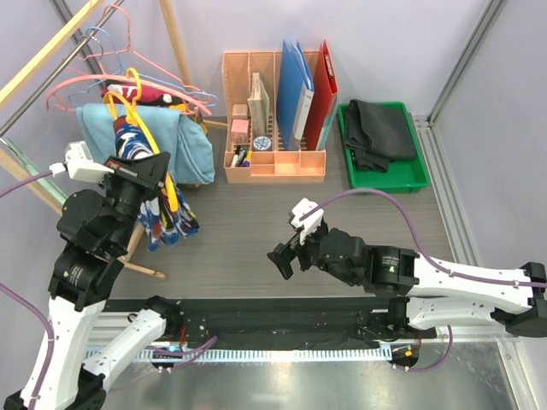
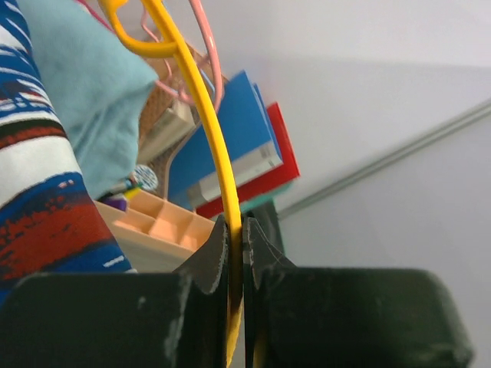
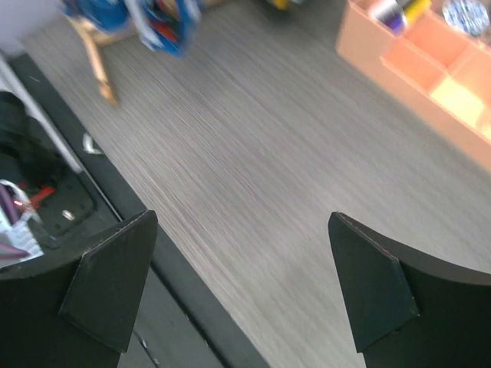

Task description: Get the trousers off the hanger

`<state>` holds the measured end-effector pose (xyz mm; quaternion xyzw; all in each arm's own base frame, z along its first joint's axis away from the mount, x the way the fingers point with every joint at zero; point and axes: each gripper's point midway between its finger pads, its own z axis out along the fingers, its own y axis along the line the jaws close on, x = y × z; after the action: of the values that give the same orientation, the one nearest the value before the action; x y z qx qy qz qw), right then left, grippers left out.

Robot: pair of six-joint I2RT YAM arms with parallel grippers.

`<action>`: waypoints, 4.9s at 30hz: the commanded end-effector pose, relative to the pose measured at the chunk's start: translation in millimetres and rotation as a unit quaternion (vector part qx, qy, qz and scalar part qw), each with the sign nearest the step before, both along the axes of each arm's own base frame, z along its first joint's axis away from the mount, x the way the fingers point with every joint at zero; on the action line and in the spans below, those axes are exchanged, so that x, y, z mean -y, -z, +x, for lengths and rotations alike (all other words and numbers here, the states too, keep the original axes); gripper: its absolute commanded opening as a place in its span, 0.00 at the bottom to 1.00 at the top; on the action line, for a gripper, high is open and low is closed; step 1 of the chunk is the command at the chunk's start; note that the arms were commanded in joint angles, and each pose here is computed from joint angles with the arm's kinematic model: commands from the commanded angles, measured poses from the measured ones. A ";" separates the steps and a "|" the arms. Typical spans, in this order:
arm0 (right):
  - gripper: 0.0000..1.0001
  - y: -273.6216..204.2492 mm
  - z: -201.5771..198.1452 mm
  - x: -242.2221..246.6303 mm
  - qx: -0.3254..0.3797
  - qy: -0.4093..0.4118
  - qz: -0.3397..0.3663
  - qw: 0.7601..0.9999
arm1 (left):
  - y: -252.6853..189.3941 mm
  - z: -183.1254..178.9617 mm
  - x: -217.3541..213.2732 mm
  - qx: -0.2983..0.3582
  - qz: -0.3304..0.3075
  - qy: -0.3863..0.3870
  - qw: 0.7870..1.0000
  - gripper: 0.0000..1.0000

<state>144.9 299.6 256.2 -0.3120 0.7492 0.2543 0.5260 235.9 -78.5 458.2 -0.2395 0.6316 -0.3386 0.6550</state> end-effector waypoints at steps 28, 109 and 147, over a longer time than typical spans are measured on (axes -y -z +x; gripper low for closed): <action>0.99 -179.8 -2.7 -155.2 0.207 -0.245 0.252 0.913 | -68.2 -89.9 37.9 0.049 -0.148 0.200 0.967 0.00; 0.01 -327.2 57.8 -110.8 0.203 -0.067 0.442 0.871 | -30.5 -99.5 -1.9 0.010 -0.119 0.103 0.988 0.00; 0.01 -465.7 -13.2 97.8 0.191 -0.012 0.566 0.802 | 14.4 -118.2 -41.2 -0.038 -0.098 0.019 0.994 0.00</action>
<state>175.7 367.5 536.7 -0.2155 0.5845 0.4542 0.6369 112.9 -75.4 466.4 -0.2592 0.6058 -0.5076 0.5551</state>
